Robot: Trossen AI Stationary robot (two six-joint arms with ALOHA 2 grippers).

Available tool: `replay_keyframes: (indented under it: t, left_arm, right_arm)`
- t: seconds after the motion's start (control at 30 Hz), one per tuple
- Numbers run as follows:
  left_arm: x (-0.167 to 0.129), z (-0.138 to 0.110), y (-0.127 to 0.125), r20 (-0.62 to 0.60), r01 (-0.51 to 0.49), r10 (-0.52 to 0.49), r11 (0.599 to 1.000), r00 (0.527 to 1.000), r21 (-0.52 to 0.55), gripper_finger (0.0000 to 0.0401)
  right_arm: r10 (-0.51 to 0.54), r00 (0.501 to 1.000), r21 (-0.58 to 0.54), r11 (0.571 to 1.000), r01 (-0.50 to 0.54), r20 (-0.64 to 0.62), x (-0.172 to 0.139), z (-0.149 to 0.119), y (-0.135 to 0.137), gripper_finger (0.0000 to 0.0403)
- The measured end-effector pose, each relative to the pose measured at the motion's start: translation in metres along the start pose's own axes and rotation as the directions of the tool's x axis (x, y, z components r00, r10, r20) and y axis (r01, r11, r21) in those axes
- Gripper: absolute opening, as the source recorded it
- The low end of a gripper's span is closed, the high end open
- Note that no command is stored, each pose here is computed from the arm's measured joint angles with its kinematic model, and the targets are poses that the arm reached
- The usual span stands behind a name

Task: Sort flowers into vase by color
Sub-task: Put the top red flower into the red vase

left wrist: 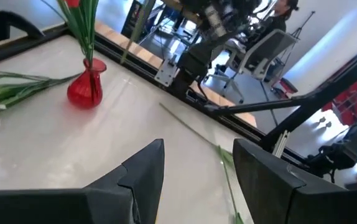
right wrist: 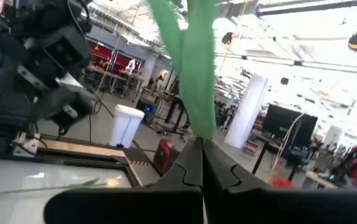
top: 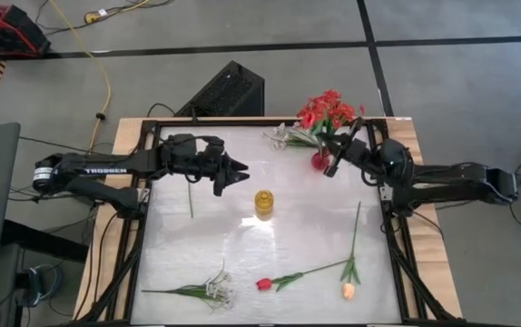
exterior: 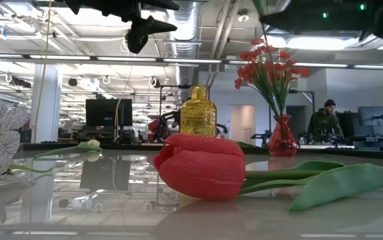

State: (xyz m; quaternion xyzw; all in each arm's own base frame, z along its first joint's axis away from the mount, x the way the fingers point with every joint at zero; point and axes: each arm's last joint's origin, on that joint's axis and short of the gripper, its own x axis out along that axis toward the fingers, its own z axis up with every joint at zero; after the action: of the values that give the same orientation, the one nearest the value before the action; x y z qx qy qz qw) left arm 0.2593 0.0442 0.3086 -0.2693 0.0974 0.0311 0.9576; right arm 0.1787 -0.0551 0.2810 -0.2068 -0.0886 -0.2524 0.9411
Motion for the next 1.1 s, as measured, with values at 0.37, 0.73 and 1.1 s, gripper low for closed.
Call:
replay_keyframes:
  t: [0.37, 0.73, 1.1]
  left_arm:
    - [0.000, 0.001, 0.001, 0.023, -0.038, 0.039, 0.997, 0.999, -0.061, 0.0179]
    - [0.000, 0.002, 0.003, 0.051, -0.086, 0.091, 0.992, 0.995, -0.096, 0.0179]
    - [0.000, 0.002, 0.003, 0.062, -0.105, 0.112, 0.989, 0.992, -0.102, 0.0179]
  right_arm:
    - [-0.020, 0.999, -0.040, 0.999, 0.019, -0.040, -0.012, -0.027, -0.013, 0.0016]
    - [-0.042, 0.999, -0.057, 0.998, 0.040, -0.032, -0.015, -0.035, -0.020, 0.0016]
    - [-0.040, 0.996, -0.068, 0.997, 0.035, -0.079, -0.008, -0.048, -0.021, 0.0016]
